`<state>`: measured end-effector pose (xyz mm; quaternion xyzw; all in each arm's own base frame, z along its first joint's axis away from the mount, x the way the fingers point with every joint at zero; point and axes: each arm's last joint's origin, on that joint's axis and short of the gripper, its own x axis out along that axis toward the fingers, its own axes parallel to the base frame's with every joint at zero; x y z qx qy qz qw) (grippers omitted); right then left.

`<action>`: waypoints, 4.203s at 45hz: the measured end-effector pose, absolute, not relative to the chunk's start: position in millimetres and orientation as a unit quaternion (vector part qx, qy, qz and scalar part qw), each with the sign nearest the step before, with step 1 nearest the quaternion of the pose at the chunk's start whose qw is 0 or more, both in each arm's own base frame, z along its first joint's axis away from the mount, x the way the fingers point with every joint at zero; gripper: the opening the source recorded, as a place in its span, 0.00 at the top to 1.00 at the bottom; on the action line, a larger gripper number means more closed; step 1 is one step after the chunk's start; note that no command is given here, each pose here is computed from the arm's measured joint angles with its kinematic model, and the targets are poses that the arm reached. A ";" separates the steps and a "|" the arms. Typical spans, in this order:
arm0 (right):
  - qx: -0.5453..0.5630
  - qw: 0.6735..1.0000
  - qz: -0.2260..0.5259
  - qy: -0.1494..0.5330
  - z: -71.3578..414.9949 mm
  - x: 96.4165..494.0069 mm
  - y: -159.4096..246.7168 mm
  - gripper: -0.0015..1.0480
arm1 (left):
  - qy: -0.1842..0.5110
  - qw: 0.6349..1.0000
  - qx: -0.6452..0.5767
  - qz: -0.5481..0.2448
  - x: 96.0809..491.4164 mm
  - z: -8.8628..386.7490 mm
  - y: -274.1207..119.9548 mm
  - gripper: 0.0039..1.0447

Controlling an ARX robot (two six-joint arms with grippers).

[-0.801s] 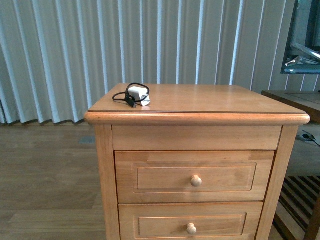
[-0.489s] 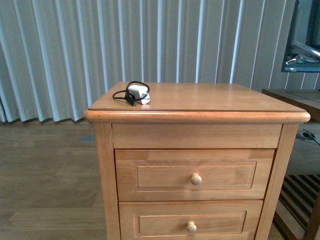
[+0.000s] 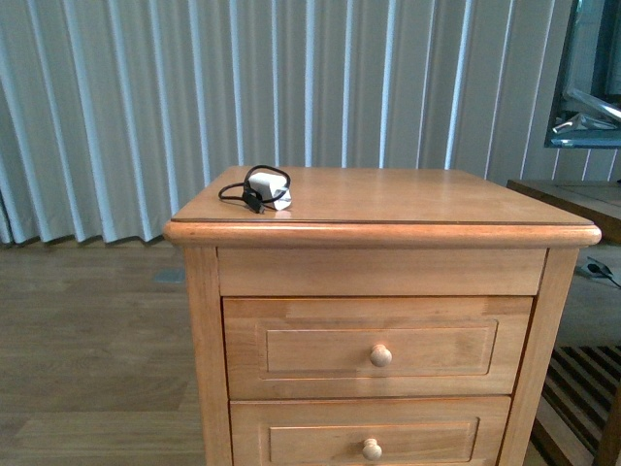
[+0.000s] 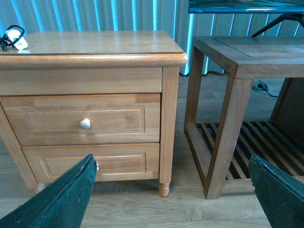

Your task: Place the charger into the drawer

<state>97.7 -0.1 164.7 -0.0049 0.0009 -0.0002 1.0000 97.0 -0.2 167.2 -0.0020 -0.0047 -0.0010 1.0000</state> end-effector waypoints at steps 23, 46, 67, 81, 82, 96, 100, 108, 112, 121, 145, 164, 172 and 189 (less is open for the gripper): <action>-0.005 1.000 0.000 0.001 164.7 97.7 -0.1 0.08 | -0.004 1.000 -0.002 -0.001 97.0 167.1 -0.2 0.06; 0.008 0.998 0.059 -0.005 166.4 98.9 0.1 0.08 | -0.005 1.000 -0.002 -0.001 97.0 167.2 -0.2 0.06; -0.005 0.977 0.197 0.080 158.3 126.9 40.3 0.08 | -0.004 1.000 -0.002 0.000 97.0 167.1 -0.2 0.06; -0.026 0.980 0.169 0.102 158.3 167.0 75.8 0.08 | -0.004 1.000 -0.002 0.000 97.0 167.1 -0.2 0.06; -0.026 0.980 0.168 0.101 158.1 170.0 77.3 0.08 | -0.005 1.000 -0.002 0.000 97.0 167.2 -0.2 0.06; -0.054 0.982 0.140 0.116 140.3 230.4 89.1 0.08 | -0.004 1.000 -0.002 0.000 97.0 167.1 -0.2 0.06; -0.063 0.980 0.134 0.131 132.0 250.4 93.0 0.08 | -0.004 1.000 -0.002 0.000 97.0 167.1 -0.2 0.06; -0.077 0.979 0.123 0.141 119.3 285.5 104.7 0.08 | -0.005 1.000 -0.002 0.000 97.0 167.2 -0.2 0.06; -0.080 0.979 0.118 0.144 113.9 297.3 109.1 0.08 | -0.004 1.000 -0.002 0.000 97.0 167.1 -0.2 0.06; -0.084 0.980 0.100 0.151 100.4 326.6 117.8 0.08 | -0.005 1.000 -0.002 0.000 97.0 167.2 -0.2 0.06; -0.079 0.981 0.070 0.161 69.1 389.3 138.1 0.08 | -0.004 1.000 -0.002 0.000 97.0 167.1 -0.2 0.06; -0.075 0.983 0.054 0.157 57.1 412.6 155.8 0.08 | -0.005 1.000 -0.002 0.000 97.0 167.2 -0.2 0.06; -0.073 0.985 0.050 0.147 56.9 421.1 165.8 0.08 | -0.004 1.000 -0.002 0.000 97.0 167.1 -0.2 0.06; -0.074 0.985 0.042 0.151 47.4 429.8 170.6 0.08 | -0.004 1.000 -0.002 0.000 97.0 167.1 -0.2 0.06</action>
